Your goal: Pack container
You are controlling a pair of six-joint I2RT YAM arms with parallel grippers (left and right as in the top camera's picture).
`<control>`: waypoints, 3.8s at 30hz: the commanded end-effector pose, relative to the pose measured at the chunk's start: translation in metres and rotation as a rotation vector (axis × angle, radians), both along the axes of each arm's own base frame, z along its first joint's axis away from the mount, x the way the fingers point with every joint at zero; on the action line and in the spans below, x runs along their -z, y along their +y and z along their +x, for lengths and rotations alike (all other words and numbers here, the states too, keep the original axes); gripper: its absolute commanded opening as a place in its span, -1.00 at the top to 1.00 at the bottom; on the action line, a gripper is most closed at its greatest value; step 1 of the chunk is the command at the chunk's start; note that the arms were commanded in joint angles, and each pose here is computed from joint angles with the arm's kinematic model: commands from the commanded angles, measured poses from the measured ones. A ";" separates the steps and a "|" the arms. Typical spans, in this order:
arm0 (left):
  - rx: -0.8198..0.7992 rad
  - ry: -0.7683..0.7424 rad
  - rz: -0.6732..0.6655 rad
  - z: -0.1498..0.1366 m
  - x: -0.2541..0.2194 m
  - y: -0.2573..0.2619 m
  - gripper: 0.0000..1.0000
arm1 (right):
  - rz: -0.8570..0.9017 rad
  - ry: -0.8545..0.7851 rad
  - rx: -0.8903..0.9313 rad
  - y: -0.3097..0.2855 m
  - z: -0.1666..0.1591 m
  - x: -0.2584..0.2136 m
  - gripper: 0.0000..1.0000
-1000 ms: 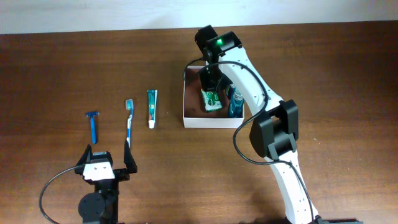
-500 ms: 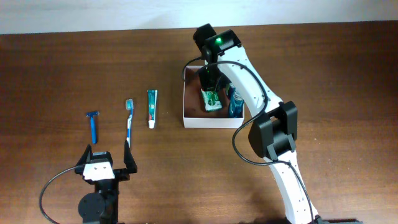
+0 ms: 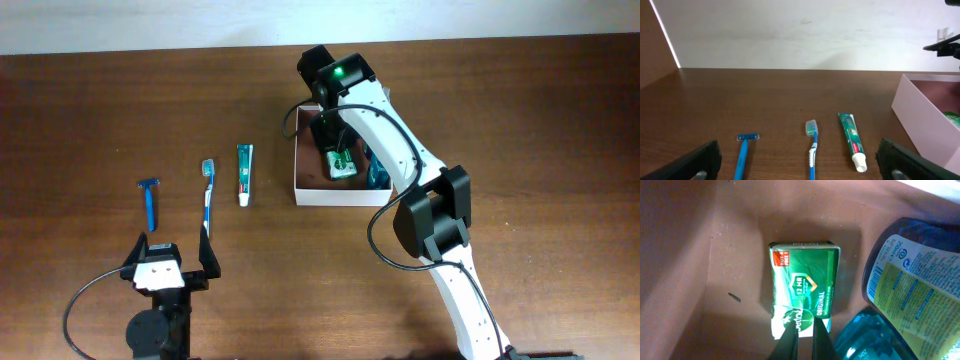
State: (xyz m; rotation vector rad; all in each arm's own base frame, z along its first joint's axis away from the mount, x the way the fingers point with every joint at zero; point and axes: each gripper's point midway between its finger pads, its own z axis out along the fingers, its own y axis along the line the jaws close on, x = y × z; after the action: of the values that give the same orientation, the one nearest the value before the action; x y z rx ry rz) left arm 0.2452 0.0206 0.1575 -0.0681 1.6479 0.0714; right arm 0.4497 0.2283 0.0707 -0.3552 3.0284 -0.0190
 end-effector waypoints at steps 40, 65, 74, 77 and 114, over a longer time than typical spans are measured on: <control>0.016 0.002 0.011 0.000 0.001 -0.003 -0.99 | -0.111 -0.003 -0.003 -0.018 0.008 0.022 0.92; 0.016 0.002 0.011 0.000 0.001 -0.003 -0.99 | -0.051 0.065 -0.042 -0.001 -0.004 0.038 0.92; 0.016 0.002 0.011 0.000 0.001 -0.003 -0.99 | 0.072 0.127 -0.035 0.020 -0.015 0.037 0.92; 0.016 0.002 0.011 0.000 0.001 -0.003 -0.99 | 0.074 0.124 -0.021 0.020 -0.014 0.037 0.92; 0.016 0.002 0.011 0.000 0.001 -0.003 -0.99 | 0.004 -0.083 -0.093 0.010 0.024 0.001 0.92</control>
State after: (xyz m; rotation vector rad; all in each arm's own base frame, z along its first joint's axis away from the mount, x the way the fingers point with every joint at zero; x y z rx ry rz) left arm 0.2452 0.0205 0.1575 -0.0679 1.6479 0.0711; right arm 0.4551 0.2500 0.0505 -0.3470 3.0459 0.1286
